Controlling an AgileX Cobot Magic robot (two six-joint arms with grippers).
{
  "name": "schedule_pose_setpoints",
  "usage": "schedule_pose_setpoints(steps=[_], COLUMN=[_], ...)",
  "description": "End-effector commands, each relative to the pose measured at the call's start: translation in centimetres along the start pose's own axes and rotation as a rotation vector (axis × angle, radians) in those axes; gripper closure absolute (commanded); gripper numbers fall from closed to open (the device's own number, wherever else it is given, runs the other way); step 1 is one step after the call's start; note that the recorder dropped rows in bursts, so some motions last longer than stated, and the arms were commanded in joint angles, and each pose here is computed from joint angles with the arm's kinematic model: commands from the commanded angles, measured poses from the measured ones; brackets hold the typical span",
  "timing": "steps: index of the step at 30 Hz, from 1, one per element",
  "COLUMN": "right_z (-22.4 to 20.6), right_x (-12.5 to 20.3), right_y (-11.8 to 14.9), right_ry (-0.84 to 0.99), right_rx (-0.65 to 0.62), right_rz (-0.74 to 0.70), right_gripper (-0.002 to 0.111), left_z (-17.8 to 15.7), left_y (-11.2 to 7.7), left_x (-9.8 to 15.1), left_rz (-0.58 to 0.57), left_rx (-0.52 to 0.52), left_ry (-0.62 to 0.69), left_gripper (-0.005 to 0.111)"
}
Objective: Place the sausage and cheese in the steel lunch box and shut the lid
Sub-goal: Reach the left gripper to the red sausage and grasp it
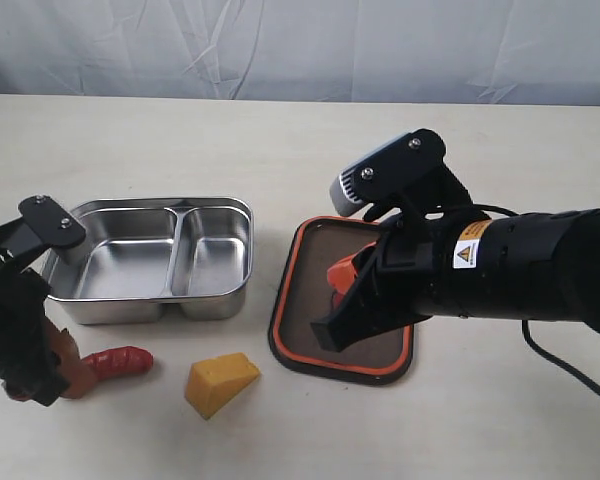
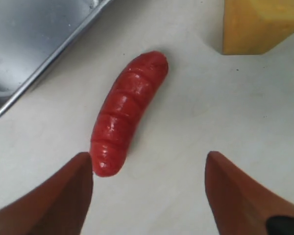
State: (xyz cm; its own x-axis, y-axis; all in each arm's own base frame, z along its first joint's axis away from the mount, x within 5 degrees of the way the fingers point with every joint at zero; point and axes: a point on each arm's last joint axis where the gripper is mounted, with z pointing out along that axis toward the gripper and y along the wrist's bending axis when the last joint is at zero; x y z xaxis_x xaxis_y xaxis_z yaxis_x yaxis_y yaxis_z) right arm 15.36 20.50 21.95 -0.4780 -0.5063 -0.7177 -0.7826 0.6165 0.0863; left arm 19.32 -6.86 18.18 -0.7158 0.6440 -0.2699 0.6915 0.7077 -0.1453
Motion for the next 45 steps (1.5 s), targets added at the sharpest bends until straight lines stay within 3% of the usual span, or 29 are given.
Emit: schedule_pose_setpoints(steps=[1,17,24,29,32,39,45], right_z=[-0.1,-0.1,-0.1,-0.1,-0.1,-0.1,-0.2], right_x=[0.1,0.1,0.1,0.3,0.4,0.5,0.8], right_y=[0.0,0.0,0.0,0.0,0.1,0.1,0.2], right_ry=[0.000,0.003,0.006,0.022,0.030,0.042,0.077], right_rx=[0.000,0.002,0.001,-0.003,-0.006,-0.009,-0.018], right_rz=[-0.014,-0.025,-0.026,-0.026,-0.026,-0.025,-0.025], right_gripper=[0.108,0.108,0.108,0.108,0.108,0.108,0.108], left_z=[1.6,4.8,6.3,7.2,7.2,7.0,6.3], left_y=[0.4,2.2,0.6,0.0,-0.1,-0.7,-1.5], left_x=[0.1,-0.4,-1.2,-1.3,-1.1,-0.6,-0.9], left_rz=[-0.013,-0.035,0.087,0.110,0.096,0.060,0.033], left_rx=[0.016,-0.036,-0.022,-0.008,0.007,0.067,0.172], left_ry=[0.051,0.063,0.086,0.114,0.131,0.188,0.249], left_gripper=[0.044,0.044,0.046,0.046,0.057,0.105,0.107])
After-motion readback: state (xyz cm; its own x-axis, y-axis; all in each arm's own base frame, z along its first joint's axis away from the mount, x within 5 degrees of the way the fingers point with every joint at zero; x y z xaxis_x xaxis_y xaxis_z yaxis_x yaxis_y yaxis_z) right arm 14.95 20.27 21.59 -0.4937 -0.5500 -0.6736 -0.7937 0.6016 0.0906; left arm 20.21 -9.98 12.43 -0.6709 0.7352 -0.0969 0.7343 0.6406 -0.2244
